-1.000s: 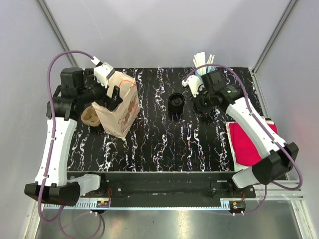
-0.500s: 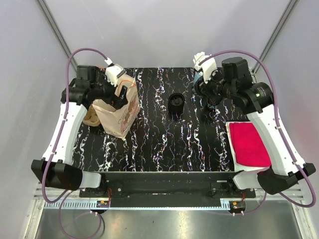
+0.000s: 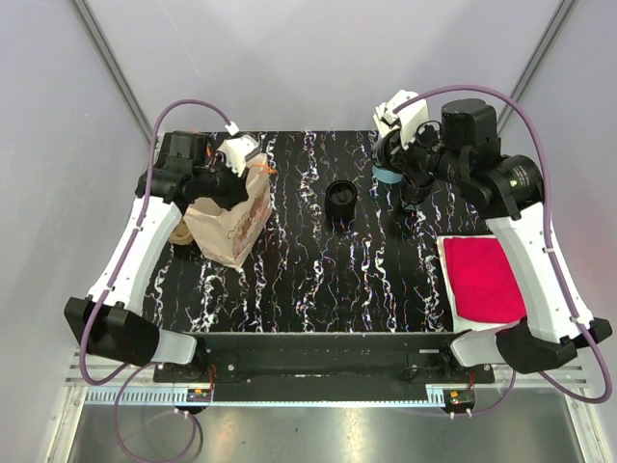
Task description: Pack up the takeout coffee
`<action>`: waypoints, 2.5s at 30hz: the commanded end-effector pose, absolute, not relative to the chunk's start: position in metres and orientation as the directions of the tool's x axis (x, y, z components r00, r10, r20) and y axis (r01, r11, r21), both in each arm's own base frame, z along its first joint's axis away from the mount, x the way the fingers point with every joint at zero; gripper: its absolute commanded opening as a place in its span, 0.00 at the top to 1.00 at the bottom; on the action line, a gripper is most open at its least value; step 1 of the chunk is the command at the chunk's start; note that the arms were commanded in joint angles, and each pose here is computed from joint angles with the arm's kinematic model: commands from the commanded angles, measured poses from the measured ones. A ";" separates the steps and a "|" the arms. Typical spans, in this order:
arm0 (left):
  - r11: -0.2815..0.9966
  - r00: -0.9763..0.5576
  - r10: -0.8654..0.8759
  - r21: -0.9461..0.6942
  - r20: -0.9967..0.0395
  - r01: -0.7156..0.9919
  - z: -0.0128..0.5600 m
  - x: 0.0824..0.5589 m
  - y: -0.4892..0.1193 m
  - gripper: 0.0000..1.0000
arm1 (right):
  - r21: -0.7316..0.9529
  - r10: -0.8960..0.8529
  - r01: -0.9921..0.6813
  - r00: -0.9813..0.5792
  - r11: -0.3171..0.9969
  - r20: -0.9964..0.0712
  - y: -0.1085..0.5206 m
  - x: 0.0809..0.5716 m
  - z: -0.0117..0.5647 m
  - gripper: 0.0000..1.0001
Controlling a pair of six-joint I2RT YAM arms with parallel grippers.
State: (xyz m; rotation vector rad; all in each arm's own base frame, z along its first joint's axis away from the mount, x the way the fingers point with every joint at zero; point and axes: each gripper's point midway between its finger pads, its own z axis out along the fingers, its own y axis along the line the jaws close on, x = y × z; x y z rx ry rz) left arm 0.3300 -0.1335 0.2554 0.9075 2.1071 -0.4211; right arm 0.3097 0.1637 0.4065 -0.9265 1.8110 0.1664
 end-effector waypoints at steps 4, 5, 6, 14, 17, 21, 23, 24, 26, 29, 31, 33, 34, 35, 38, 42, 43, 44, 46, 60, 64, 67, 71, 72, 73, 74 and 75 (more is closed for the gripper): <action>0.669 -0.376 0.487 0.059 -0.788 0.741 0.263 0.332 -0.148 0.97 | -0.320 -0.487 -0.638 -0.100 0.700 -0.868 0.167 0.314 0.432 1.00; 0.657 -0.364 0.492 0.063 -0.791 0.751 0.266 0.329 -0.154 0.98 | -0.319 -0.485 -0.636 -0.100 0.702 -0.869 0.167 0.314 0.433 1.00; 0.651 -0.358 0.493 0.063 -0.793 0.757 0.267 0.326 -0.157 0.99 | -0.322 -0.483 -0.633 -0.094 0.704 -0.870 0.167 0.314 0.436 1.00; 0.542 -0.286 0.522 0.054 -0.804 0.839 0.273 0.292 -0.203 0.98 | -0.326 -0.454 -0.603 -0.067 0.728 -0.889 0.169 0.324 0.458 1.00; 0.506 -0.279 0.529 0.034 -0.801 0.862 0.277 0.280 -0.220 0.98 | -0.316 -0.440 -0.601 -0.067 0.734 -0.895 0.172 0.328 0.464 1.00; 0.468 -0.294 0.534 -0.012 -0.793 0.883 0.280 0.266 -0.240 0.98 | -0.299 -0.426 -0.613 -0.069 0.731 -0.902 0.178 0.332 0.471 1.00; 0.443 -0.283 0.541 -0.018 -0.792 0.896 0.282 0.258 -0.251 0.98 | -0.290 -0.423 -0.623 -0.072 0.726 -0.903 0.180 0.330 0.471 1.00; 0.439 -0.284 0.538 -0.024 -0.794 0.898 0.283 0.256 -0.255 0.98 | -0.285 -0.415 -0.630 -0.065 0.723 -0.908 0.182 0.329 0.474 1.00; 0.414 -0.273 0.541 -0.031 -0.796 0.910 0.285 0.249 -0.267 0.97 | -0.276 -0.410 -0.644 -0.064 0.714 -0.910 0.185 0.328 0.473 1.00; 0.387 -0.262 0.539 -0.041 -0.801 0.921 0.290 0.244 -0.282 0.97 | -0.262 -0.400 -0.654 -0.067 0.710 -0.914 0.188 0.327 0.474 1.00; 0.372 -0.258 0.536 -0.049 -0.804 0.927 0.293 0.241 -0.291 0.95 | -0.250 -0.393 -0.665 -0.072 0.704 -0.916 0.191 0.326 0.472 1.00; 0.353 -0.262 0.545 -0.065 -0.796 0.933 0.289 0.239 -0.303 0.76 | -0.224 -0.383 -0.688 -0.085 0.690 -0.920 0.197 0.324 0.469 1.00; 0.347 -0.262 0.544 -0.071 -0.797 0.935 0.290 0.238 -0.306 0.68 | -0.213 -0.383 -0.697 -0.096 0.684 -0.919 0.199 0.324 0.465 1.00; 0.331 -0.263 0.550 -0.082 -0.793 0.940 0.286 0.236 -0.312 0.64 | -0.198 -0.379 -0.705 -0.107 0.681 -0.919 0.200 0.322 0.463 1.00; 0.295 -0.259 0.528 -0.111 -0.809 0.949 0.296 0.231 -0.322 0.44 | -0.167 -0.370 -0.726 -0.129 0.668 -0.920 0.205 0.318 0.458 1.00; 0.287 -0.220 0.484 -0.084 -0.847 0.954 0.324 0.233 -0.324 0.22 | -0.129 -0.359 -0.746 -0.155 0.654 -0.921 0.209 0.312 0.452 1.00; 0.284 -0.199 0.468 -0.067 -0.861 0.957 0.335 0.233 -0.324 0.17 | -0.125 -0.357 -0.749 -0.156 0.650 -0.921 0.208 0.309 0.452 1.00; 0.287 -0.183 0.453 -0.051 -0.872 0.957 0.345 0.232 -0.322 0.05 | -0.115 -0.351 -0.750 -0.163 0.651 -0.922 0.209 0.308 0.452 1.00; 0.290 -0.155 0.431 -0.026 -0.889 0.957 0.361 0.231 -0.319 0.01 | -0.101 -0.344 -0.759 -0.168 0.643 -0.924 0.210 0.304 0.451 1.00; 0.553 -0.036 0.306 0.147 -0.951 0.820 0.435 0.271 -0.241 0.01 | 0.063 -0.308 -0.855 -0.252 0.515 -0.917 0.229 0.263 0.444 1.00; 0.610 -0.082 0.329 0.146 -0.941 0.779 0.416 0.301 -0.225 0.01 | 0.109 -0.314 -0.874 -0.283 0.474 -0.906 0.235 0.253 0.437 1.00; 0.617 -0.127 0.345 0.123 -0.930 0.777 0.394 0.321 -0.224 0.01 | 0.153 -0.326 -0.883 -0.319 0.444 -0.890 0.242 0.250 0.427 1.00; 0.584 -0.144 0.349 0.095 -0.926 0.806 0.379 0.333 -0.234 0.01 | 0.180 -0.345 -0.886 -0.343 0.427 -0.873 0.250 0.251 0.415 1.00; 0.573 -0.142 0.349 0.091 -0.926 0.814 0.377 0.334 -0.238 0.01 | 0.184 -0.351 -0.885 -0.351 0.428 -0.868 0.252 0.253 0.411 1.00; 0.567 -0.148 0.352 0.085 -0.924 0.819 0.373 0.338 -0.241 0.01 | 0.187 -0.358 -0.884 -0.356 0.428 -0.863 0.254 0.254 0.408 1.00; 0.554 -0.154 0.352 0.073 -0.923 0.830 0.370 0.339 -0.245 0.01 | 0.189 -0.365 -0.885 -0.359 0.426 -0.859 0.257 0.254 0.405 1.00; 0.548 -0.155 0.351 0.068 -0.923 0.834 0.369 0.340 -0.247 0.01 | 0.194 -0.371 -0.883 -0.367 0.427 -0.853 0.259 0.257 0.401 1.00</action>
